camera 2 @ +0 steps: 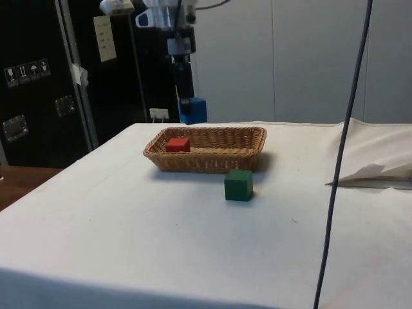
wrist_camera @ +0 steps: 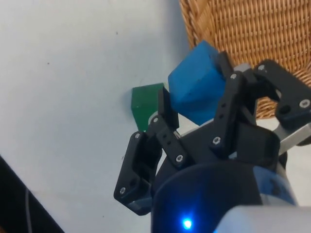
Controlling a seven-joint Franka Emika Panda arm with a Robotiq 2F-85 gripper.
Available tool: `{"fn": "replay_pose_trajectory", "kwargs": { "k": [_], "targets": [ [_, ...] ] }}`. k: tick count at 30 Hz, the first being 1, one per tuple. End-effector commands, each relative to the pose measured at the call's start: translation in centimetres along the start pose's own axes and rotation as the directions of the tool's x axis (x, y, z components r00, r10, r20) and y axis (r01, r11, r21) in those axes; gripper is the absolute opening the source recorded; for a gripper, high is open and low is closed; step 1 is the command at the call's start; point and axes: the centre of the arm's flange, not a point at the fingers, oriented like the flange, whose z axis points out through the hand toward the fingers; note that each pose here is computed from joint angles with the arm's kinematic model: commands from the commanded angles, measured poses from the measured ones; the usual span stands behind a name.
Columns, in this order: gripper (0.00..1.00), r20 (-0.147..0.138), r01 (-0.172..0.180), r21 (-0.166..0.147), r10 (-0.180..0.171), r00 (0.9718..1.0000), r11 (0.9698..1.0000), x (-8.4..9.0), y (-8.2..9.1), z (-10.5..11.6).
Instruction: Pick up exactly two blocks and place them into the basket.
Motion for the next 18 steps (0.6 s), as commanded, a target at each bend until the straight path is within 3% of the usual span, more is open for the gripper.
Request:
{"fn": "replay_pose_trajectory", "kwargs": {
  "k": [1, 14, 16, 18],
  "targets": [
    [0.10, -0.005, -0.010, -0.003, 0.010, 0.9999, 1.0000, -0.3, 0.2, 0.8],
    [0.10, 0.009, -0.058, -0.022, 0.058, 0.9983, 0.9981, -2.6, 1.7, 5.4],
    [0.10, 0.021, -0.058, -0.027, 0.059, 0.9981, 0.9979, -2.6, 1.7, 5.7],
    [0.10, 0.013, -0.068, -0.027, 0.068, 0.9976, 0.9973, -3.0, 2.2, 6.2]
  ]
}}
